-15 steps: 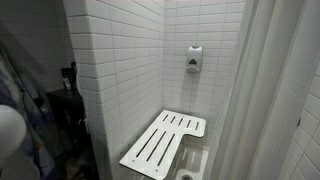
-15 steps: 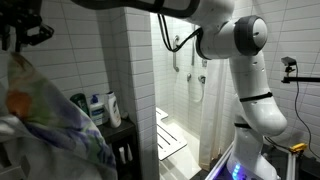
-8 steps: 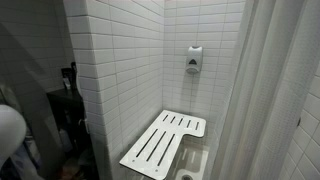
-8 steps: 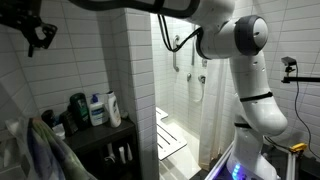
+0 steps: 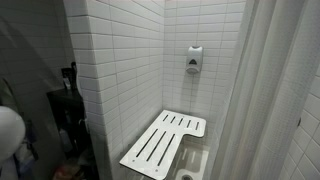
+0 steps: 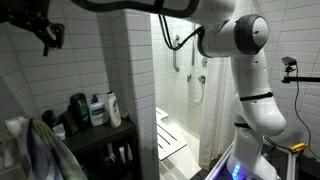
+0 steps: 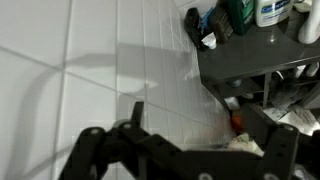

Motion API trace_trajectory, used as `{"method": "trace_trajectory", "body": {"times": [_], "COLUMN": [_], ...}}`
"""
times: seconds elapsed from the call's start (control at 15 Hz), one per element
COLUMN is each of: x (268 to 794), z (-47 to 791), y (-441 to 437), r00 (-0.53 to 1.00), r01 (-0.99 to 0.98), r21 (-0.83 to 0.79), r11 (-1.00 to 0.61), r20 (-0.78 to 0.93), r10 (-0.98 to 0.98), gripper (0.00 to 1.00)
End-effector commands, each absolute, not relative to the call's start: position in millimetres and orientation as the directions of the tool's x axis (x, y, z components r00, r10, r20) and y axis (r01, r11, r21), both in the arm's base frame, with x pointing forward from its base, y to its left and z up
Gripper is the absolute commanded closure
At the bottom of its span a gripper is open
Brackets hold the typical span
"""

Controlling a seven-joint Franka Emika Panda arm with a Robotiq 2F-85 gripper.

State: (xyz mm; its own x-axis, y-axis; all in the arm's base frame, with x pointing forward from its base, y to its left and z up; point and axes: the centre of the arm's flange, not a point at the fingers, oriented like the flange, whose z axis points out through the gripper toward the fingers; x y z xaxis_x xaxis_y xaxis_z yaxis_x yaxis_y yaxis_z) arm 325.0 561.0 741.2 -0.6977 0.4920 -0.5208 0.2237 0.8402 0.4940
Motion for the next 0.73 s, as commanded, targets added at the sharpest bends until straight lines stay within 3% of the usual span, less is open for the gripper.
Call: {"method": "trace_trajectory", "body": {"times": [0.0,0.6,0.67], "x": [319,289,316], "z": [731,689,721], "y": [480,377,423], "r00": [-0.599,-0.447,-0.490], "r01": [0.373,0.673,0.648], "r21": [0.544,0.565,0.543], "r11": [0.751,0.478,0.534], "r20": [-0.478,-0.205,-0.240], "r10": [0.643,0.871,0.838], "gripper": [0.00,0.00,0.00]}}
